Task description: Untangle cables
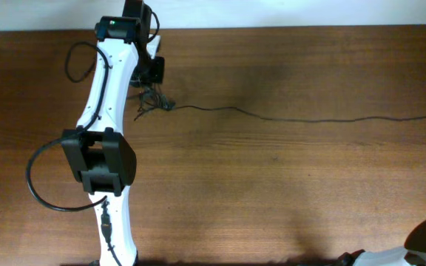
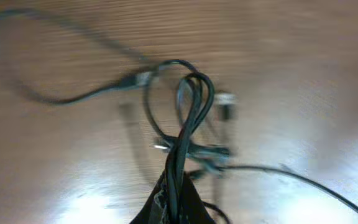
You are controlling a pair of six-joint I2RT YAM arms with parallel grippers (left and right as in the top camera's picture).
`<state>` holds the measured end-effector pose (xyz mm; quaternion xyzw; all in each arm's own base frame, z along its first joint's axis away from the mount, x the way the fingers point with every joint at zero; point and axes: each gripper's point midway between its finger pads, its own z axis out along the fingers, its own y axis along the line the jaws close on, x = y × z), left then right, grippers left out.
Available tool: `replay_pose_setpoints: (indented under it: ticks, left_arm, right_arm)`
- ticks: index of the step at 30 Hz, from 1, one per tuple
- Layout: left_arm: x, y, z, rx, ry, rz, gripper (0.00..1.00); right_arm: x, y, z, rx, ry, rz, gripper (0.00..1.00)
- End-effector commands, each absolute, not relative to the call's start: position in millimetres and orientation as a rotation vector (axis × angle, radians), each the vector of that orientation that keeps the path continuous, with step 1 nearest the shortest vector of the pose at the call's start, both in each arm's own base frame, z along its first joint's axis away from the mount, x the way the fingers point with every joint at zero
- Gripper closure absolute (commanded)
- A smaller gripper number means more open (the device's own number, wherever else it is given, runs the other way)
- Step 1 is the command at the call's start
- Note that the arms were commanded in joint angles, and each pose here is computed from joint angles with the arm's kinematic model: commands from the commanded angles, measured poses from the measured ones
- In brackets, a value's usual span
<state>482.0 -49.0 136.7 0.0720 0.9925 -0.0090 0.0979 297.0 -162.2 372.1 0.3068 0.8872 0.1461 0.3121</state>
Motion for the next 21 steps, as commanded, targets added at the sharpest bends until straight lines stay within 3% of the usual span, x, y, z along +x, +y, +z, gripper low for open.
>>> replay_pose_setpoints:
  ticks: [1, 8, 14, 15, 16, 19, 21]
  left_arm:
    - [482, -103, 182, 0.449, 2.774, -0.487, 1.00]
    - [478, -141, 299, 0.557, 2.429, -0.740, 1.00]
    - [474, -141, 333, 0.474, 2.366, -0.756, 1.00]
    - [474, -141, 334, 0.475, 2.363, -0.757, 1.00]
    - [474, -142, 334, 0.475, 2.362, -0.757, 1.00]
    - [474, -142, 334, 0.448, 2.371, -0.769, 1.00]
    - [474, -142, 334, 0.412, 2.383, -0.784, 1.00]
  right_arm:
    - [316, -124, 354, 0.635, 2.458, 0.469, 0.96]
    - [330, -41, 286, 0.381, 2.732, 0.654, 0.96]
    - [333, 19, 225, 0.192, 2.882, 0.751, 0.96]
    - [331, 28, 218, 0.158, 2.903, 0.760, 0.91]
    - [330, 35, 213, 0.131, 2.917, 0.766, 0.81]
    - [324, 53, 204, 0.046, 2.964, 0.746, 0.41]
    - [327, 63, 205, -0.006, 2.949, 0.745, 0.29]
